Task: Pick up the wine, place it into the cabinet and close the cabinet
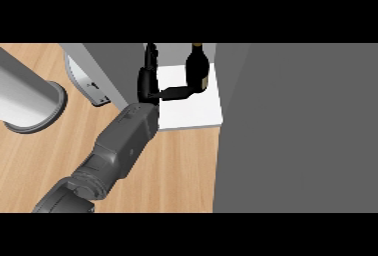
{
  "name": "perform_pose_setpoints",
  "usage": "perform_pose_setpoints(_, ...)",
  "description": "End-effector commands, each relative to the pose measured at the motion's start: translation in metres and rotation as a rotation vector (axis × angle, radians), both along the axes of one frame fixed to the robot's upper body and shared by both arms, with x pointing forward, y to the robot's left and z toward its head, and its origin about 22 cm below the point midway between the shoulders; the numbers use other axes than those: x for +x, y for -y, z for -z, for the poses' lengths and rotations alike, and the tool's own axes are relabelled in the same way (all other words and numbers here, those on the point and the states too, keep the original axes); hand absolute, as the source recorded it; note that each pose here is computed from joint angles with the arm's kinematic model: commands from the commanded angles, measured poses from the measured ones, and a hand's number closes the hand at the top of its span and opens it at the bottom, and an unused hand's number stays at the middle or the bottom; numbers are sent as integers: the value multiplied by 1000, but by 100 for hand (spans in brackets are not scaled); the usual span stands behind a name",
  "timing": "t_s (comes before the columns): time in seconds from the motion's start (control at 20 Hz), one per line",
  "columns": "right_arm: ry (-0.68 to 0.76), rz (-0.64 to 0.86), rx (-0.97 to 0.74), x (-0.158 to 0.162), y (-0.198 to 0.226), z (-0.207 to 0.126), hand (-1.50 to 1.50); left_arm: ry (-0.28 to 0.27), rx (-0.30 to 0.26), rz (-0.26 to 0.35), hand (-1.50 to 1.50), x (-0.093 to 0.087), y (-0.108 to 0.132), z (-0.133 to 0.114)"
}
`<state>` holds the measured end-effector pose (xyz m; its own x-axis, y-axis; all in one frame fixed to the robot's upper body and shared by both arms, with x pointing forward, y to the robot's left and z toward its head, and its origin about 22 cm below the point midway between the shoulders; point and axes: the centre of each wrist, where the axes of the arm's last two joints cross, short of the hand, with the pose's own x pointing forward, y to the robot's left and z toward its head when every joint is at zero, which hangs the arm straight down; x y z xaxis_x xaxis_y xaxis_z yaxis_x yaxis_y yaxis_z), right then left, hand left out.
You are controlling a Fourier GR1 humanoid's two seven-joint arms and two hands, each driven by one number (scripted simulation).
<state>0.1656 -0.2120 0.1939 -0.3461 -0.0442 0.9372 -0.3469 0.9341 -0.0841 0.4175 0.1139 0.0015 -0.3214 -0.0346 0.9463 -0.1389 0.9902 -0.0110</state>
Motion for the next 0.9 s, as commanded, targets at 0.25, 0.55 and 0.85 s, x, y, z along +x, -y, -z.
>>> perform_pose_setpoints(0.25,18,4,26,-12,7,-6,-150,-14,-108,20,-150,-3,-4,5)
perform_pose_setpoints(0.55,15,-23,34,-11,-4,-13,-150,-24,-155,4,-150,-6,-5,10)
perform_pose_setpoints(0.85,-8,-6,37,-4,-5,0,-150,-50,-164,33,-150,-24,-7,31)
